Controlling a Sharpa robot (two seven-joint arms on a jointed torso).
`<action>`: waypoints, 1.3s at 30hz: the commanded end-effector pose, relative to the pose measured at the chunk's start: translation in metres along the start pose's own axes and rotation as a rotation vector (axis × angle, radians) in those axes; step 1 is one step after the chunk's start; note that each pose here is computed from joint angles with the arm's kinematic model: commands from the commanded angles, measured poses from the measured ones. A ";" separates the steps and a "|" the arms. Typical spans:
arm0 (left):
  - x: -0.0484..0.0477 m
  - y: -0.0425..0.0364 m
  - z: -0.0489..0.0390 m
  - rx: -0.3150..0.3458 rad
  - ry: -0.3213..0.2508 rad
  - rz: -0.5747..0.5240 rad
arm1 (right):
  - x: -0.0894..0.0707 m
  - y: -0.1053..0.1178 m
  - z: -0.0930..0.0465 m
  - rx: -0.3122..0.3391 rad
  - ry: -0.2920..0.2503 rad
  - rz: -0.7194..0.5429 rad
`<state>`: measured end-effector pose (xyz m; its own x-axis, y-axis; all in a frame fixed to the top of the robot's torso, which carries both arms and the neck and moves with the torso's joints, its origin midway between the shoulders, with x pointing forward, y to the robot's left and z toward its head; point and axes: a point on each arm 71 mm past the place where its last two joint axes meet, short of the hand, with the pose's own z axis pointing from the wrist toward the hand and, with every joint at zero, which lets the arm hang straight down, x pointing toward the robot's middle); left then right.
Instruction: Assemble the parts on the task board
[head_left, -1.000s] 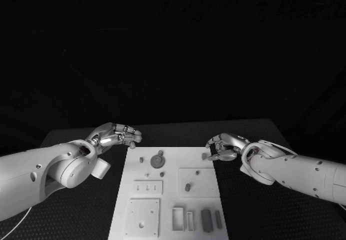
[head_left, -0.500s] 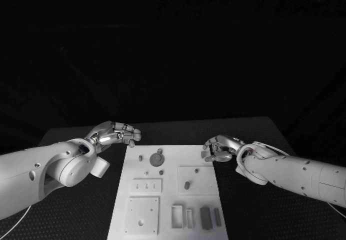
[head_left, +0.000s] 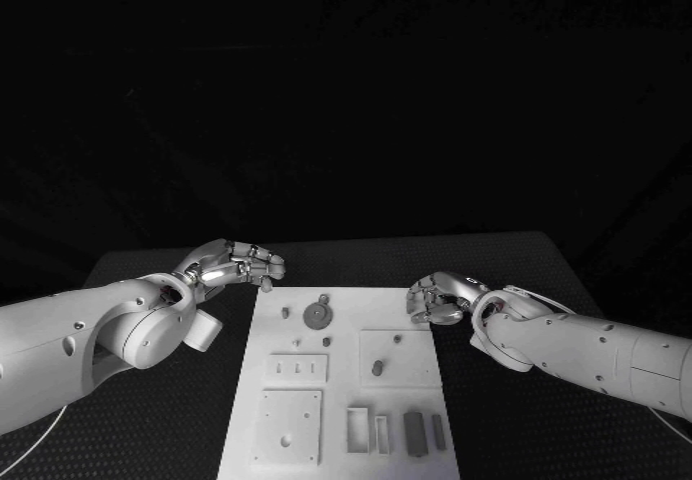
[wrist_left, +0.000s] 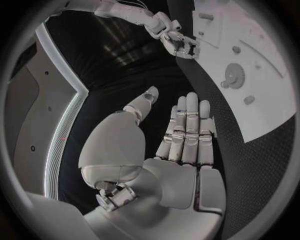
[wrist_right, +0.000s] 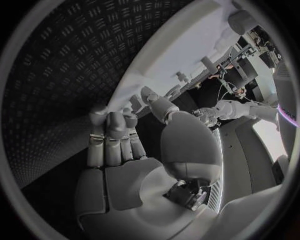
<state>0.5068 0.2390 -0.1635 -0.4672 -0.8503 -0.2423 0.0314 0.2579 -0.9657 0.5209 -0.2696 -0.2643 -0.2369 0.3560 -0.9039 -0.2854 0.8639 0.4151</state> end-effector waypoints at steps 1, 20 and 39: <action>0.0020 -0.0018 0.0004 0.014 0.016 -0.005 | 0.002 0.002 0.001 -0.011 0.002 0.002; 0.0024 -0.0017 0.0008 0.012 0.020 -0.006 | 0.002 0.003 0.002 -0.013 -0.015 0.000; 0.0025 -0.0016 0.0011 0.011 0.021 -0.006 | 0.004 0.006 0.005 -0.006 -0.017 0.002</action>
<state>0.5072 0.2386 -0.1637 -0.4700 -0.8489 -0.2416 0.0306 0.2579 -0.9657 0.5229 -0.2628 -0.2653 -0.2218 0.3625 -0.9052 -0.2901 0.8618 0.4161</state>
